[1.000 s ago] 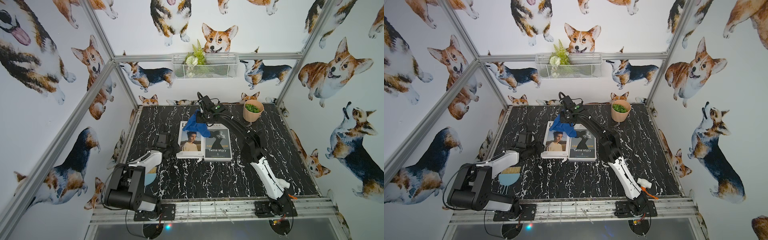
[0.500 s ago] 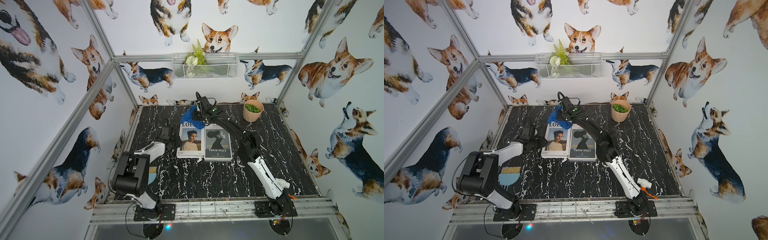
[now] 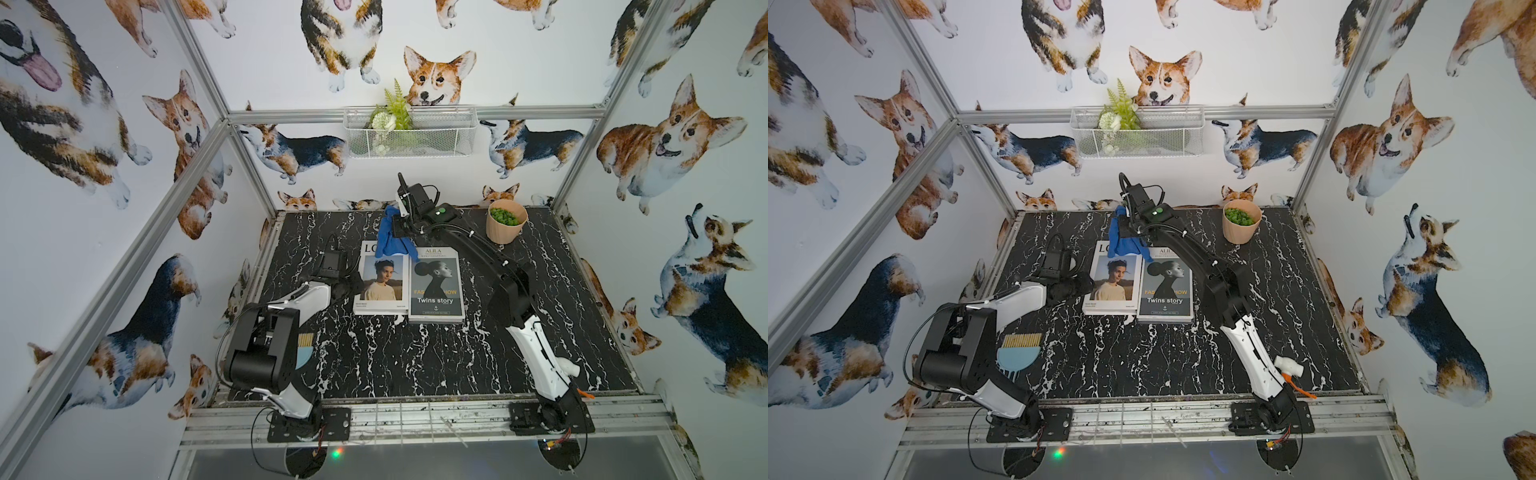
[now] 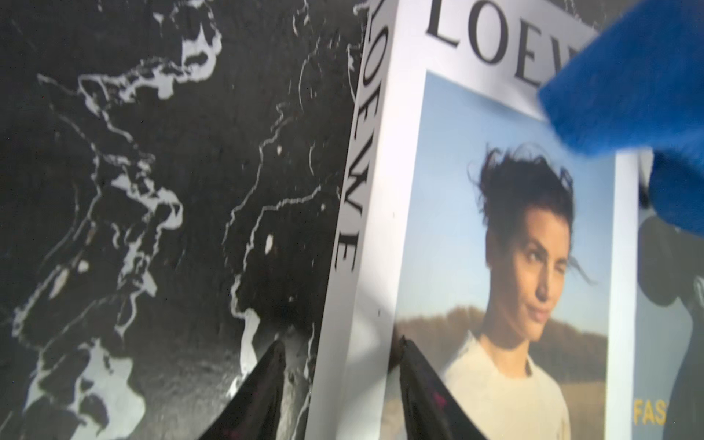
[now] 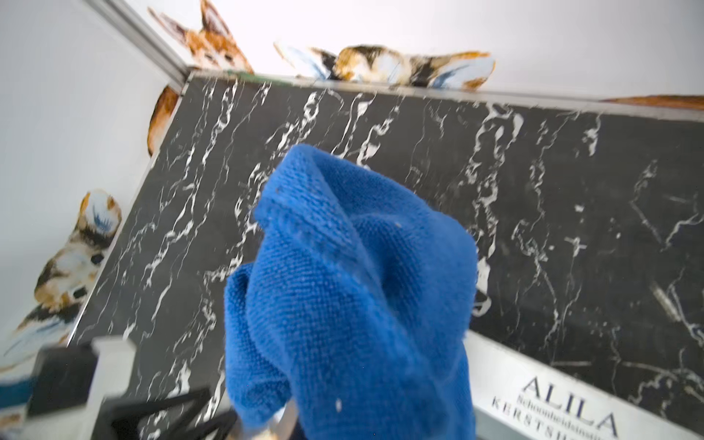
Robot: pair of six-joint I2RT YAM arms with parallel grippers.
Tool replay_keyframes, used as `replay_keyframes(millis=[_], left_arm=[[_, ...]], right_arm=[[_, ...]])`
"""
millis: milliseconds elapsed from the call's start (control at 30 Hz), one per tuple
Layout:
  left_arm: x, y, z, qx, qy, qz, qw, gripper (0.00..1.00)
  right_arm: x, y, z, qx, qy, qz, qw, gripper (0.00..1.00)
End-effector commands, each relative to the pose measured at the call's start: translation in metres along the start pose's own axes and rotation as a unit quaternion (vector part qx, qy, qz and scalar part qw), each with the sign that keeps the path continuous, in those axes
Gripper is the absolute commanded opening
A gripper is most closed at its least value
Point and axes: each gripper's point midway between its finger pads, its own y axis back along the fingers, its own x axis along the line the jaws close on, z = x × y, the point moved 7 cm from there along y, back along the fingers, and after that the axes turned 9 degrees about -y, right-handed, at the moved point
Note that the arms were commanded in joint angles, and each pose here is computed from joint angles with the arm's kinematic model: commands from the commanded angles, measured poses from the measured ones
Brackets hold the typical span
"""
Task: Wipe the cover of the book
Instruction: Wipe the dirt from the cover of the book.
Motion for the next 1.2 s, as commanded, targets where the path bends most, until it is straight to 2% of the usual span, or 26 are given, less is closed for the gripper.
replay_keyframes(millis=[0, 67, 133, 300, 600, 833, 933, 967, 1033, 1167], left_arm=[[0.004, 0.006, -0.016, 0.020, 0.012, 0.008, 1.000, 0.51], [0.004, 0.009, -0.021, 0.025, 0.014, 0.009, 1.000, 0.51], [0.005, 0.010, -0.024, 0.026, 0.013, 0.013, 0.999, 0.51], [0.006, 0.009, -0.018, 0.024, 0.013, 0.024, 0.999, 0.51], [0.005, -0.004, -0.011, 0.037, 0.011, 0.027, 0.999, 0.51], [0.005, -0.004, -0.013, 0.044, 0.009, 0.028, 0.999, 0.51], [0.006, -0.004, -0.013, 0.044, 0.009, 0.030, 0.999, 0.51], [0.002, -0.001, -0.001, 0.030, 0.007, 0.025, 0.999, 0.51], [0.001, -0.001, 0.000, 0.029, 0.007, 0.023, 0.999, 0.51], [0.001, -0.001, 0.000, 0.029, 0.010, 0.022, 0.999, 0.51]], right_arm=[[-0.028, -0.032, 0.006, 0.011, -0.077, 0.002, 0.997, 0.00], [-0.033, -0.045, 0.003, 0.029, -0.102, 0.020, 0.994, 0.00], [-0.026, -0.047, -0.005, 0.053, -0.099, 0.039, 0.993, 0.00], [-0.007, -0.031, -0.029, 0.074, -0.032, 0.031, 0.996, 0.00], [0.001, 0.039, -0.016, 0.044, 0.023, -0.010, 0.999, 0.00], [0.004, 0.078, -0.031, 0.111, 0.087, -0.049, 0.989, 0.00], [0.011, 0.084, -0.046, 0.133, 0.111, -0.044, 0.984, 0.00], [0.014, 0.084, -0.050, 0.140, 0.119, -0.041, 0.982, 0.00], [0.016, 0.082, -0.057, 0.150, 0.127, -0.044, 0.980, 0.00], [0.005, 0.059, -0.072, 0.177, 0.129, -0.077, 0.973, 0.00]])
